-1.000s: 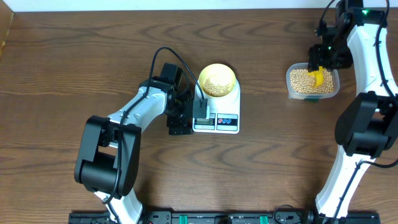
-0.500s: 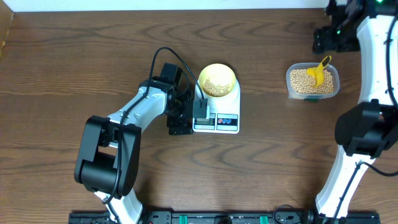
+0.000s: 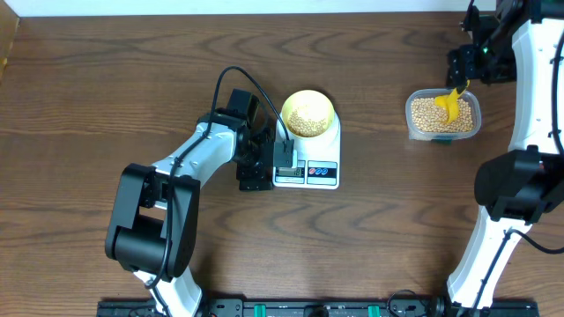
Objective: Scoop item into bowl and weigh 50g on scale
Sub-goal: 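Dig the yellow scoop into the soybeans with the right gripper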
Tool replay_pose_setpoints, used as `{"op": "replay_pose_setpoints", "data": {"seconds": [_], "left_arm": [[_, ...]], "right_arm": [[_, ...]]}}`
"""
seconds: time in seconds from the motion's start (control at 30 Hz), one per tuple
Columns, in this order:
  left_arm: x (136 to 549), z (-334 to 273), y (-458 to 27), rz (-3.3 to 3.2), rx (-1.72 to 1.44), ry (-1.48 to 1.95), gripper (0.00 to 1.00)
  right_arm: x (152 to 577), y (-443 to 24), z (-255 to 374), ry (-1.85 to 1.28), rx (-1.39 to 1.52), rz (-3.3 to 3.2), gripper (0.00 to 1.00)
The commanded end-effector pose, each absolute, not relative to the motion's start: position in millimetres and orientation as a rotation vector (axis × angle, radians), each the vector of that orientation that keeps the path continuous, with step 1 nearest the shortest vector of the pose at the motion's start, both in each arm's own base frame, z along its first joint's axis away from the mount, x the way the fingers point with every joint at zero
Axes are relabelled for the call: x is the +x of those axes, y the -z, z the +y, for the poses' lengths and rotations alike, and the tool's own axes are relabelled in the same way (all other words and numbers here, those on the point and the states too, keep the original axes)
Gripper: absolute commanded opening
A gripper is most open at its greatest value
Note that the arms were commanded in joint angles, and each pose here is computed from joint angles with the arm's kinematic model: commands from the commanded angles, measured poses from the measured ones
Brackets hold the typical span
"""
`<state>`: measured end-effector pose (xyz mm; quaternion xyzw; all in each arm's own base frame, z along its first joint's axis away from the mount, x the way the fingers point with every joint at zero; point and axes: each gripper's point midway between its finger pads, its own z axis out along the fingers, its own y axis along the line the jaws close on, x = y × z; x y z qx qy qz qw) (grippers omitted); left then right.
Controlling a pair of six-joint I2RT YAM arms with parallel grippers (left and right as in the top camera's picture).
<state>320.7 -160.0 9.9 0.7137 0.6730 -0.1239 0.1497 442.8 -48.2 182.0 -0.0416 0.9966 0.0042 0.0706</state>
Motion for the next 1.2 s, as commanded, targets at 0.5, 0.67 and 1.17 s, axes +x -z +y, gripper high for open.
{"op": "replay_pose_setpoints", "data": {"seconds": [0.5,0.67,1.17], "left_arm": [[314.3,-163.3,-6.7,1.939,2.037,0.410,0.98],[314.3,-163.3,-6.7,1.939,2.037,0.410,0.97],[314.3,-163.3,-6.7,1.939,2.037,0.410,0.97]], "right_arm": [[455.1,-121.4,-58.4,-0.003,-0.241,3.005,0.54],[452.2,-110.7,-56.9,-0.010,-0.245,3.023,0.26],[460.0,-112.2,-43.6,-0.106,-0.269,2.979,0.01]]}}
